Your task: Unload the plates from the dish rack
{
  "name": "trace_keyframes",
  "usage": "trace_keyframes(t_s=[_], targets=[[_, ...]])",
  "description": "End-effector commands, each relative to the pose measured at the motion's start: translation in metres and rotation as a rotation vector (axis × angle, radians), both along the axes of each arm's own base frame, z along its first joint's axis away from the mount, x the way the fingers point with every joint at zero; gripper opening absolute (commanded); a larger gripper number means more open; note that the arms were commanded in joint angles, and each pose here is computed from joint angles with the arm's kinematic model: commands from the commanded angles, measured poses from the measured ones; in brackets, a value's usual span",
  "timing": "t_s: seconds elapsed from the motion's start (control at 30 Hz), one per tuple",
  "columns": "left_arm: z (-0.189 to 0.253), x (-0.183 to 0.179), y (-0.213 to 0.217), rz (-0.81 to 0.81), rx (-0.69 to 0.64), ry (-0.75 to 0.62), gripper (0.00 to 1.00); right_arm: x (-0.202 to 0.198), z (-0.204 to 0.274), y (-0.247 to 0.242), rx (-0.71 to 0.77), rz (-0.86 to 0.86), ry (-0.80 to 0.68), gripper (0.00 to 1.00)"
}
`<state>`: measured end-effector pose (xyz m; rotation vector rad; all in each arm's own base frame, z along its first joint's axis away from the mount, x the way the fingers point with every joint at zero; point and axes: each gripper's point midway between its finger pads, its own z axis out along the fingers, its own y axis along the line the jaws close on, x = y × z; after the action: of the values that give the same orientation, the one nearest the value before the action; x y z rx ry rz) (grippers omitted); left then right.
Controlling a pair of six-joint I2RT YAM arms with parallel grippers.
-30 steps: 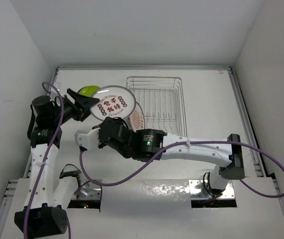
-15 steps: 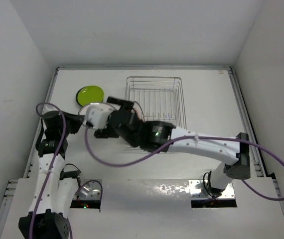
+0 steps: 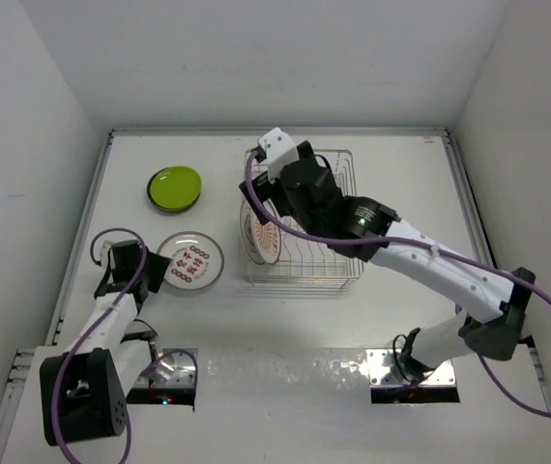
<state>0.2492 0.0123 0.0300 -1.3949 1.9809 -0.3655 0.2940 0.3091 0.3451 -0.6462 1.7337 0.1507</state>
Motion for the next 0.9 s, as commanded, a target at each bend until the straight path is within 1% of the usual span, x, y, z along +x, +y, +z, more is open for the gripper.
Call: trace_keyframes(t_s=[0.0, 0.03, 0.07, 0.1, 0.17, 0.23, 0.27, 0.3, 0.33, 0.37, 0.4, 0.43, 0.5, 0.53, 0.6, 0.63, 0.7, 0.73, 0.87], targets=[[0.006, 0.017, -0.002, -0.013, -0.008, -0.088, 0.5, 0.012, -0.049, 0.01, 0.025, -0.031, 0.189, 0.99], [0.004, 0.016, -0.003, -0.023, -0.007, -0.082, 0.69, 0.013, -0.055, 0.014, 0.058, -0.044, 0.227, 0.99], [0.003, 0.014, -0.003, -0.023, -0.009, -0.068, 0.77, 0.015, -0.061, 0.016, 0.064, -0.057, 0.25, 0.99], [0.003, 0.012, -0.003, -0.027, -0.008, -0.057, 0.99, 0.019, -0.076, 0.022, 0.073, -0.076, 0.292, 0.99], [0.007, 0.01, -0.003, -0.043, 0.005, -0.036, 1.0, 0.025, -0.084, 0.027, 0.094, -0.111, 0.323, 0.99], [0.018, 0.011, -0.003, -0.056, 0.016, -0.029, 1.0, 0.031, -0.102, 0.032, 0.124, -0.166, 0.365, 0.99], [0.02, 0.006, -0.004, -0.081, 0.031, -0.007, 1.0, 0.033, -0.116, 0.032, 0.143, -0.208, 0.39, 0.99], [0.033, 0.012, -0.002, -0.088, 0.051, -0.04, 1.0, 0.035, -0.115, 0.035, 0.172, -0.215, 0.392, 0.99], [0.046, 0.014, 0.0, -0.093, 0.068, -0.04, 1.0, 0.036, -0.122, 0.036, 0.188, -0.227, 0.392, 0.99], [0.058, 0.014, 0.004, -0.109, 0.111, -0.058, 1.0, 0.036, -0.125, 0.038, 0.218, -0.244, 0.403, 0.98], [0.071, 0.016, 0.006, -0.119, 0.139, -0.077, 1.0, 0.037, -0.129, 0.038, 0.23, -0.256, 0.408, 0.96], [0.093, 0.02, 0.01, -0.121, 0.17, -0.105, 1.0, 0.038, -0.134, 0.037, 0.24, -0.271, 0.4, 0.89], [0.123, 0.024, 0.015, -0.161, 0.255, -0.161, 1.0, 0.04, -0.14, 0.034, 0.26, -0.304, 0.398, 0.82], [0.147, 0.026, 0.019, -0.179, 0.309, -0.192, 1.0, 0.041, -0.144, 0.032, 0.275, -0.32, 0.393, 0.75], [0.166, 0.028, 0.022, -0.197, 0.356, -0.212, 1.0, 0.041, -0.148, 0.031, 0.286, -0.331, 0.393, 0.68], [0.18, 0.03, 0.023, -0.203, 0.378, -0.235, 1.0, 0.041, -0.155, 0.031, 0.287, -0.335, 0.397, 0.62], [0.191, 0.032, 0.025, -0.226, 0.425, -0.252, 1.0, 0.041, -0.161, 0.034, 0.299, -0.334, 0.409, 0.58], [0.194, 0.033, 0.024, -0.241, 0.436, -0.263, 1.0, 0.041, -0.166, 0.036, 0.296, -0.335, 0.417, 0.58], [0.193, 0.037, 0.027, -0.288, 0.5, -0.269, 1.0, 0.042, -0.177, 0.043, 0.306, -0.331, 0.44, 0.5]])
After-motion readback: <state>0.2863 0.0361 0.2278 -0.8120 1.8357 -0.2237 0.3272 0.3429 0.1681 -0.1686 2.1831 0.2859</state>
